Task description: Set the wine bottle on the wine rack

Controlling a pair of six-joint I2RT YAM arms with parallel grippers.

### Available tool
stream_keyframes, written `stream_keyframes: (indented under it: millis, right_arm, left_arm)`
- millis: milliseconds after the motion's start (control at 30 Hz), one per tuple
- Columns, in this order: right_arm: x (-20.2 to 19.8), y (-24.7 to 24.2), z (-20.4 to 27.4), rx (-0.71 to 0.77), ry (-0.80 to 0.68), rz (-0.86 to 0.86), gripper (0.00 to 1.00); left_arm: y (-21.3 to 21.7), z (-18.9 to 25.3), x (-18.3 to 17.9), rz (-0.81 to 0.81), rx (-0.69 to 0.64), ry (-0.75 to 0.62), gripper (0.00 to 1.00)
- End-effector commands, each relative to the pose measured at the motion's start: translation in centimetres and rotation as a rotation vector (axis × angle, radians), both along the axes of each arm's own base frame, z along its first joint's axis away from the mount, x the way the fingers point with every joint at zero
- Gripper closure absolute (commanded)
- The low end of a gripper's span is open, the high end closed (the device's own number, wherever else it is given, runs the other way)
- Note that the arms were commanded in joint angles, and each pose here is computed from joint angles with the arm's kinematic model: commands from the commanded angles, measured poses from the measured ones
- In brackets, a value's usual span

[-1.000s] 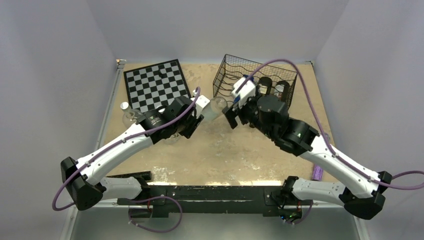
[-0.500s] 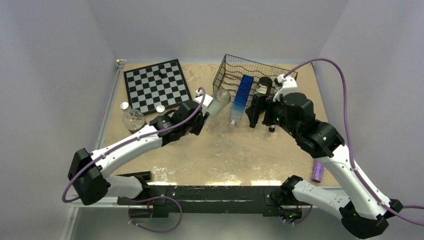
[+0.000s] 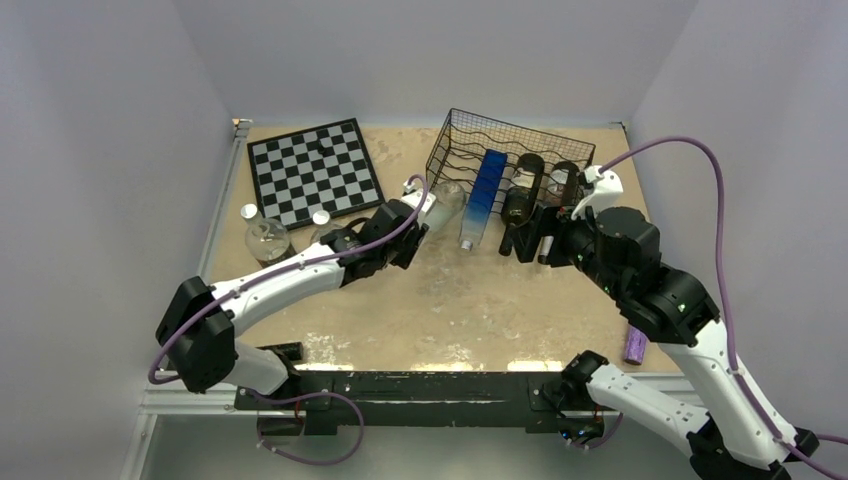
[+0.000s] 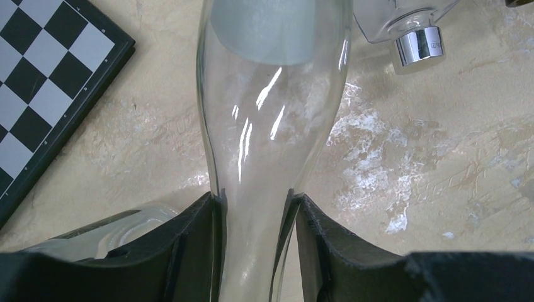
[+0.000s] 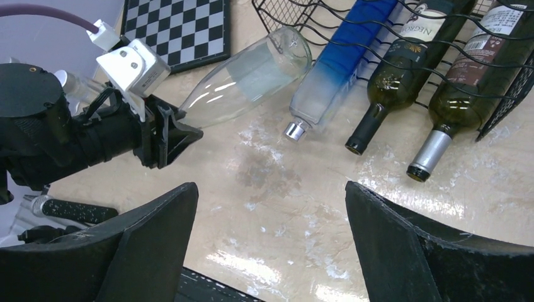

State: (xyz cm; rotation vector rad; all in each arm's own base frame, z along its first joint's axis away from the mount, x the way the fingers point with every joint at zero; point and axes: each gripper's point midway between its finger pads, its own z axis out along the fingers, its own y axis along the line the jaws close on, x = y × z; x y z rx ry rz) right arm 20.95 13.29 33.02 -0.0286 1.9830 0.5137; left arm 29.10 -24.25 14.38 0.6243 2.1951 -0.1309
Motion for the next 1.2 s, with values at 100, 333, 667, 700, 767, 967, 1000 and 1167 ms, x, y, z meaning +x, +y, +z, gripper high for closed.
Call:
stream_keyframes:
  millis: [100, 333, 667, 700, 767, 967, 1000, 1167]
  right_arm:
    - [-0.2, 0.2, 2.0, 0.013, -0.037, 0.029, 0.08]
    - [-0.5, 0.4, 2.0, 0.042, -0.027, 0.035, 0.08]
    - [-0.9, -0.1, 0.7, 0.038, -0.006, 0.017, 0.08]
    - [-0.9, -0.2, 0.7, 0.040, -0.007, 0.014, 0.08]
    - [-0.9, -0.2, 0.5, 0.042, -0.003, 0.010, 0.09]
    - [-1.0, -0.3, 0.3, 0.043, -0.005, 0.007, 0.08]
    - [-1.0, -0.4, 0.3, 0.042, -0.006, 0.006, 0.09]
    - [-1.2, -0.8, 0.4, 0.028, -0.012, 0.000, 0.08]
  left_arm:
    - [-4.4, 6.9, 4.4, 0.055, -0.275, -0.211, 1.00]
    - [-4.7, 6.7, 5.4, 0.087, -0.281, -0.232, 1.00]
    - [-4.4, 7.1, 7.4, 0.166, -0.300, -0.315, 1.00]
    - [-4.5, 7.0, 7.5, 0.170, -0.302, -0.318, 1.00]
    - [-4.8, 6.7, 7.7, 0.178, -0.326, -0.325, 1.00]
    - [-6.3, 6.8, 9.0, 0.180, -0.449, -0.401, 1.00]
    - [-6.5, 6.7, 9.3, 0.189, -0.460, -0.408, 1.00]
    - [-7.1, 6.9, 10.9, 0.241, -0.538, -0.482, 1.00]
